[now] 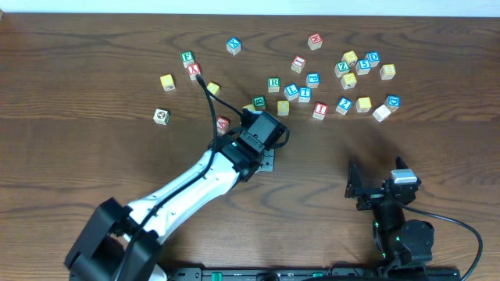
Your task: Spell out NEURIPS
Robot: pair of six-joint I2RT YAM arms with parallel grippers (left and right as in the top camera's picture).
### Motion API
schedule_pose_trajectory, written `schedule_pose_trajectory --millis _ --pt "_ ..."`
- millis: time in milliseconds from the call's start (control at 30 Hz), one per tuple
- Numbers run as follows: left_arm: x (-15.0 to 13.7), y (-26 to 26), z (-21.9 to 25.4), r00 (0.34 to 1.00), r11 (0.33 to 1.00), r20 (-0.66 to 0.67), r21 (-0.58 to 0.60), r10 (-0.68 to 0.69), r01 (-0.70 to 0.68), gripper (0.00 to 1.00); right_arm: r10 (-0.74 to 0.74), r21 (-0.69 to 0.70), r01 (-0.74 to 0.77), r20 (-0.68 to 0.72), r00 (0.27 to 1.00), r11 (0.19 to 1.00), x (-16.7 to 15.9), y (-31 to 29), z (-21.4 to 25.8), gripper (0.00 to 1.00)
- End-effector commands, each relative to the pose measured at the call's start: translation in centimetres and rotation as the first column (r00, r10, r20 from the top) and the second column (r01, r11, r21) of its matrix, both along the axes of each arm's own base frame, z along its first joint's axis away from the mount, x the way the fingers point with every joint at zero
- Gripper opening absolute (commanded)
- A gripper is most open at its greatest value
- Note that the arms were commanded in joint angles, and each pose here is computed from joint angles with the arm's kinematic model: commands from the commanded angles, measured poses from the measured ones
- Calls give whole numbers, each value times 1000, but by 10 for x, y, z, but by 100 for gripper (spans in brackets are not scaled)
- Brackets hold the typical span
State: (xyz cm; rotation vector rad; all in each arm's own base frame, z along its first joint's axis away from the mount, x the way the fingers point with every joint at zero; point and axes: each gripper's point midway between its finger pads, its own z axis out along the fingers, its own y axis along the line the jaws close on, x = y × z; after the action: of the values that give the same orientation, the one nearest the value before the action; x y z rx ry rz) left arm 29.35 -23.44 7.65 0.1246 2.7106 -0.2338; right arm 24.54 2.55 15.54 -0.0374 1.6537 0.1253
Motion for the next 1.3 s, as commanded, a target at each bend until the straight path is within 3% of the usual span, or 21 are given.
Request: schedule_pose_trajectory --millis 0,400,733,800,1000,1267 --pt "3 -1 34 997 998 73 -43 -36 39 45 7 7 -7 -1 1000 1000 0 2 0 99" --pt "-4 7 91 977 991 201 -93 -72 92 50 7 7 -7 -1 1000 1000 0 2 -1 99" --pt "-5 8 95 974 990 213 -95 -78 100 50 7 7 -7 -1 1000 1000 0 2 -1 99" --pt "-5 10 95 970 990 219 -74 -103 121 56 7 7 -7 -1 1000 1000 0 2 -1 99" --pt "0 56 99 982 994 160 -39 -99 107 57 7 7 -7 -1 1000 1000 0 2 -1 99" --pt "-1 132 121 985 992 156 -87 -79 93 62 7 7 -7 -1 1000 1000 0 2 -1 99"
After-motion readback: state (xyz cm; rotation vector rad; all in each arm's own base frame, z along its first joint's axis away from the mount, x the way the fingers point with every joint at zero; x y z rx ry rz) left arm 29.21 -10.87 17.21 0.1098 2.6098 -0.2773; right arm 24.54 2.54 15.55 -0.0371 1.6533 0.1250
